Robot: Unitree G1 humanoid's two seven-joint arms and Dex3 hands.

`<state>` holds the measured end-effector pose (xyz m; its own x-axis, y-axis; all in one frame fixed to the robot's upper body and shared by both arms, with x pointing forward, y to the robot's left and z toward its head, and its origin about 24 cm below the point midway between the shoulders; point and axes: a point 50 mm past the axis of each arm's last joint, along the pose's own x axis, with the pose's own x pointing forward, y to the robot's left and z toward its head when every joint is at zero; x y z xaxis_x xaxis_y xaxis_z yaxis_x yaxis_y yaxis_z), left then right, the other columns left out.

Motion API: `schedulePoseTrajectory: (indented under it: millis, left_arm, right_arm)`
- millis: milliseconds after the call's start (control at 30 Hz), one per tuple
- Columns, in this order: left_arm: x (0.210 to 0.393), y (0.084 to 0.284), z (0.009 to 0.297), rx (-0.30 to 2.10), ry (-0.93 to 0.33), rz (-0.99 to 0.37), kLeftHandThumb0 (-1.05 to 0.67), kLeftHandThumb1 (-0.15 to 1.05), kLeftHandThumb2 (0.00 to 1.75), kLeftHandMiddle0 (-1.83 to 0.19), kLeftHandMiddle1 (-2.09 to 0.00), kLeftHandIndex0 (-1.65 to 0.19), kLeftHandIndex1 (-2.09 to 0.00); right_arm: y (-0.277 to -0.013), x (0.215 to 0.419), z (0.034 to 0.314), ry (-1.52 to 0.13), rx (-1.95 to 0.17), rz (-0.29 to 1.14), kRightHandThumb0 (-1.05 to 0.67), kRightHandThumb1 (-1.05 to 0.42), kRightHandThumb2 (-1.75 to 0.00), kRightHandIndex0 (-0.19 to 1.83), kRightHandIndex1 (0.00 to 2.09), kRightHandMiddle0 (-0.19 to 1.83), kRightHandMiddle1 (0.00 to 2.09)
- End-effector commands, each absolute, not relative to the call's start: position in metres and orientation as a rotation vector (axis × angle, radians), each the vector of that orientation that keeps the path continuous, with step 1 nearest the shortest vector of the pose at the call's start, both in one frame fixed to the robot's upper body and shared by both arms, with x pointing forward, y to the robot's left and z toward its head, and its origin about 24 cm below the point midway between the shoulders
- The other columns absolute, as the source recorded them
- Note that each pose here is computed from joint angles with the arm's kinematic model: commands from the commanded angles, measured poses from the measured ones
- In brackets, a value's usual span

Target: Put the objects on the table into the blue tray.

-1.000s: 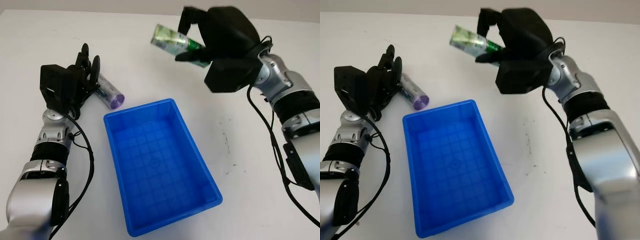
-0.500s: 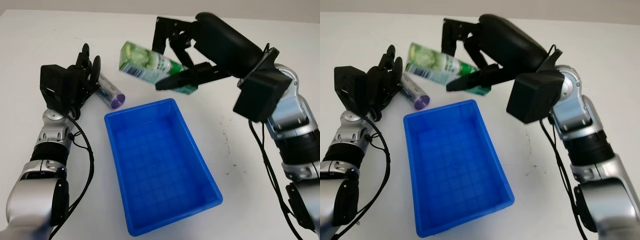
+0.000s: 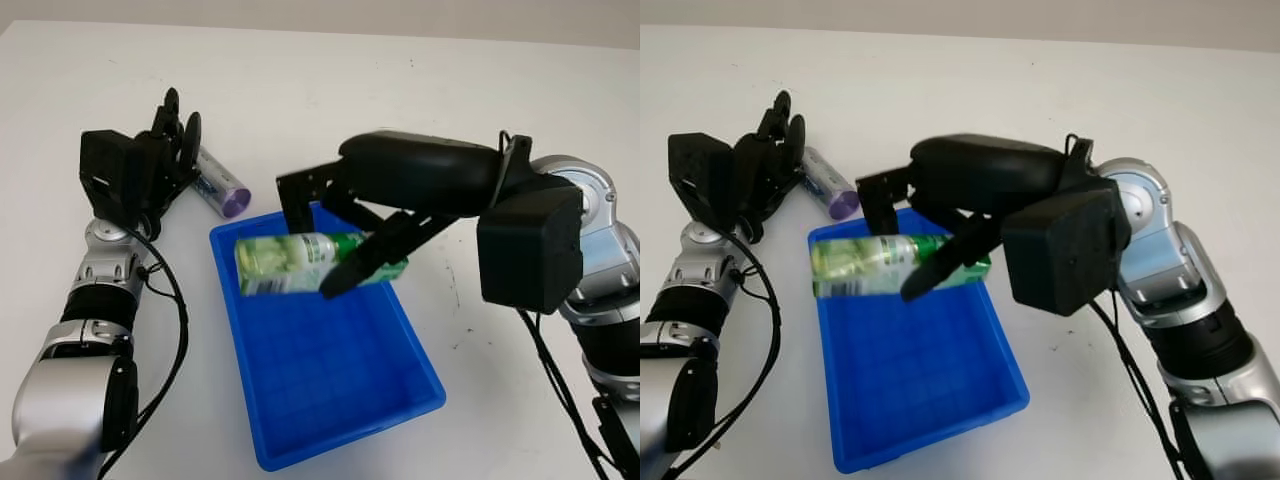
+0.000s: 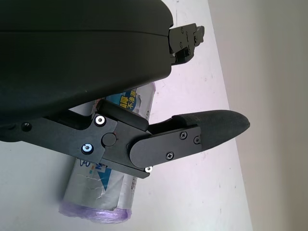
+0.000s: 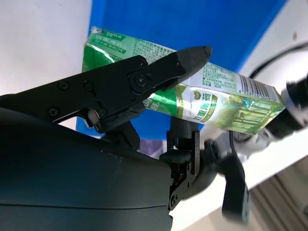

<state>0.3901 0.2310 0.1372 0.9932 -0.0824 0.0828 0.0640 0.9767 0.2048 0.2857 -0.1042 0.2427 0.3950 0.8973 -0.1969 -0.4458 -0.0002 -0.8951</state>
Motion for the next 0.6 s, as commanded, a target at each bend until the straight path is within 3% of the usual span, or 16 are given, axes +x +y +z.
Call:
schedulePoseTrajectory:
  millis: [0,100,200,300,433,567]
  left_arm:
    - [0.391,0.231,0.142,0.202,-0.109,-0.073,-0.8,1.05,0.67,0.19,0.0,0.19,0.0]
    - [0.392,0.231,0.142,0.206,-0.111,-0.073,-0.8,1.05,0.67,0.19,0.0,0.19,0.0]
    - [0.392,0.23,0.143,0.204,-0.109,-0.072,-0.8,1.05,0.67,0.19,0.0,0.19,0.0]
    - [0.392,0.229,0.142,0.201,-0.111,-0.071,-0.8,1.05,0.67,0.19,0.0,0.19,0.0]
    - [0.393,0.229,0.143,0.193,-0.112,-0.074,-0.8,1.05,0.66,0.19,0.0,0.19,0.0]
    - [0.393,0.229,0.143,0.188,-0.111,-0.072,-0.79,1.05,0.66,0.19,0.0,0.19,0.0]
  right_arm:
    - [-0.104,0.286,0.244,-0.536,-1.138,1.16,-0.54,-0.96,-0.05,0.16,1.49,0.24,1.19]
    - [-0.105,0.288,0.244,-0.54,-1.121,1.183,-0.6,-0.95,-0.05,0.06,0.64,0.1,0.45]
    - [-0.106,0.289,0.244,-0.552,-1.112,1.185,-0.64,-0.96,-0.06,-0.07,0.2,-0.05,0.14]
    - [-0.107,0.291,0.247,-0.545,-1.106,1.178,-0.65,-0.98,-0.06,-0.17,0.05,-0.17,0.04]
    - [-0.112,0.299,0.251,-0.557,-0.974,1.133,-0.62,-0.99,-0.05,-0.19,0.0,-0.19,0.0]
    - [-0.125,0.311,0.26,-0.59,-0.815,0.917,-0.65,-1.03,-0.08,-0.16,0.02,-0.17,0.02]
